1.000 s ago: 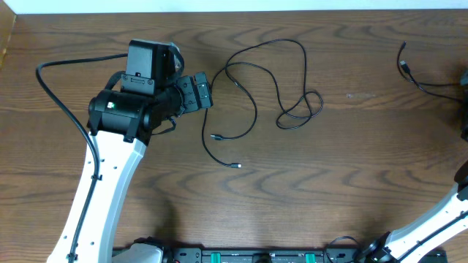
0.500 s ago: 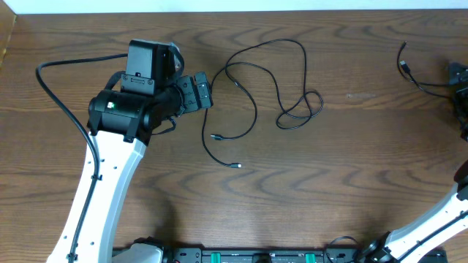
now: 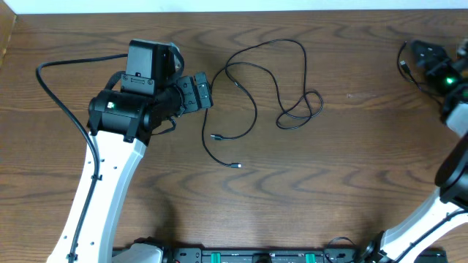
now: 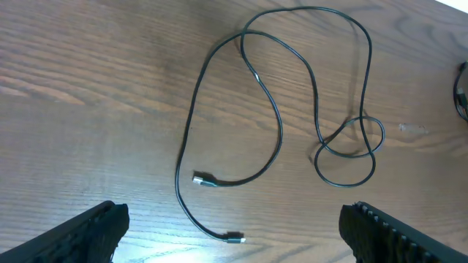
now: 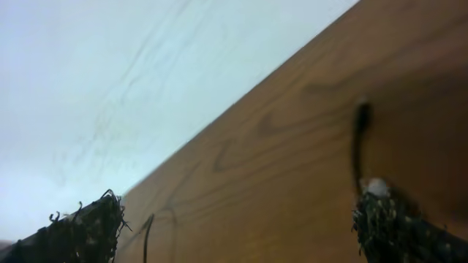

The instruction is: Untangle cables

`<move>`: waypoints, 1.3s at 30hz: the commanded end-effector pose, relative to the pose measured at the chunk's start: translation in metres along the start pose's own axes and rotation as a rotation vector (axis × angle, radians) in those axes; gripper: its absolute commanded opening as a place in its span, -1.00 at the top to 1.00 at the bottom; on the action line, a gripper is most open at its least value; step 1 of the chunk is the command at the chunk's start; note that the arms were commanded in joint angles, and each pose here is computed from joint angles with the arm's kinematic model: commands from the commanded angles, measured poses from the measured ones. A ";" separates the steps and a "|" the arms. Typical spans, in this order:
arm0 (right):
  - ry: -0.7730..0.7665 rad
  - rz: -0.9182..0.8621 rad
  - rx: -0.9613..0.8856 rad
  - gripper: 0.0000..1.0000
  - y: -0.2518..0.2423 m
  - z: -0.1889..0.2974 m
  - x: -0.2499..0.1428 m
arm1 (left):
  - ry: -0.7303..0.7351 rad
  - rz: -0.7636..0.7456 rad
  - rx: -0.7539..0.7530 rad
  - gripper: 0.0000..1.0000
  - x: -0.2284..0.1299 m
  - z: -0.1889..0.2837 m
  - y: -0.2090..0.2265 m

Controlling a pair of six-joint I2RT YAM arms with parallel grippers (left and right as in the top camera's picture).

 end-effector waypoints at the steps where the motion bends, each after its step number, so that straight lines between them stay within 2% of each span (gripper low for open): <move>1: -0.035 0.142 -0.113 -0.99 0.001 -0.011 -0.001 | -0.006 -0.005 0.007 -0.93 0.003 0.001 0.001; 5: -0.065 0.204 -0.343 -0.98 -0.019 -0.017 -0.009 | -0.006 -0.005 0.007 -0.93 0.003 0.001 0.001; 8: -0.096 0.221 -0.427 -0.98 -0.024 -0.017 -0.008 | -0.007 -0.005 0.007 -0.93 0.003 0.001 0.001; 14: -0.149 0.232 -0.479 -0.98 -0.029 -0.014 0.002 | -0.012 -0.006 0.004 -0.94 0.005 0.001 0.000; 19: -0.186 0.150 -0.539 -0.99 -0.043 -0.012 0.000 | -0.019 -0.007 0.002 -0.93 0.006 0.000 0.000; 31: -0.227 0.051 -0.532 -0.99 -0.079 -0.031 -0.018 | 0.030 -0.001 0.022 -0.93 0.003 -0.016 0.003; 39: -0.232 -0.097 -0.575 -0.98 -0.112 -0.034 -0.039 | 0.036 0.000 0.025 -0.93 0.002 -0.018 0.004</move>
Point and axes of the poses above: each gripper's point midway between its finger pads, its own z axis back along the fingers, its own y axis along the line the jaws close on, x = y × z, the point moved 3 cm from there along z, back along the fingers, and after that the axes turned 1 degree about -z, right-handed, at the moved point
